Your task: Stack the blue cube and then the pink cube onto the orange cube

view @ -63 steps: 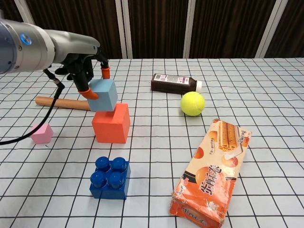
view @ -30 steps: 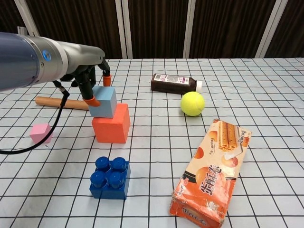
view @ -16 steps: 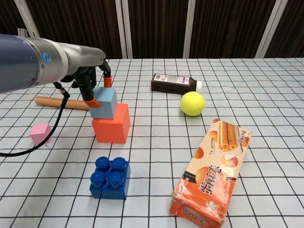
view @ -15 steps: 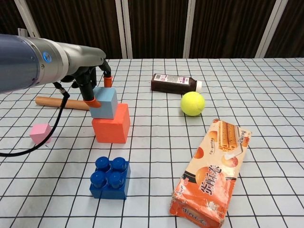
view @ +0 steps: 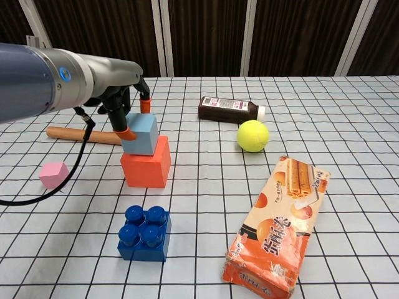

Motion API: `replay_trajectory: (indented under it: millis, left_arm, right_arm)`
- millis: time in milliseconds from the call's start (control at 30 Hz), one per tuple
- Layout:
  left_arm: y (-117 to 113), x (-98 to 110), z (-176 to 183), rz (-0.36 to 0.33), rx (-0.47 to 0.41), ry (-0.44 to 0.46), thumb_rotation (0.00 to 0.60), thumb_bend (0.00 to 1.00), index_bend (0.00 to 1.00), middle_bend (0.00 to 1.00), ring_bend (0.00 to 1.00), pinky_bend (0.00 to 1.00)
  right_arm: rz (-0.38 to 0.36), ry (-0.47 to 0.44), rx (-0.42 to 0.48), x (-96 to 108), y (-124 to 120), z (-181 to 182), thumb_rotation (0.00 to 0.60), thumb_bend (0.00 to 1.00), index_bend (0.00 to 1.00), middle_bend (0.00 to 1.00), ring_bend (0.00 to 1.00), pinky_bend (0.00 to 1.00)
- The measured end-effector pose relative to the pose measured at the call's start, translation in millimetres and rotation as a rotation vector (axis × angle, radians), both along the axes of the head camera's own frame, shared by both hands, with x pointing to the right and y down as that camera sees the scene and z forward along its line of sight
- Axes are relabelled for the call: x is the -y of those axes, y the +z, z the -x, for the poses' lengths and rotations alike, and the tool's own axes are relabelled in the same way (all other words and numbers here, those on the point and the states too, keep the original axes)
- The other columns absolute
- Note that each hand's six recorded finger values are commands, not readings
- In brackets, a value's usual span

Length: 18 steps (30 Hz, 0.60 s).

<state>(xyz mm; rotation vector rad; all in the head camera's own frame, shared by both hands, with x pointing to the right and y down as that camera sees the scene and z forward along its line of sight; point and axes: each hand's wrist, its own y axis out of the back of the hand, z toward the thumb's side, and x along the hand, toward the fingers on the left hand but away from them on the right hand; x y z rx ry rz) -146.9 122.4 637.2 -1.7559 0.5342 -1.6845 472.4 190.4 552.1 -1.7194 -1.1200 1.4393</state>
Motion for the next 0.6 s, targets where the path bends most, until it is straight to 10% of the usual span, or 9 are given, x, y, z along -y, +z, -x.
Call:
replay_trajectory:
  millis: [600]
  left_arm:
    - [1.3, -1.0, -0.9, 0.001, 0.005, 0.003, 0.600, 0.32, 0.38, 0.82, 0.78, 0.84]
  right_arm:
    - [-0.003, 0.003, 0.001, 0.0, -1.1, -1.1, 0.600, 0.13, 0.00, 0.01, 0.03, 0.14]
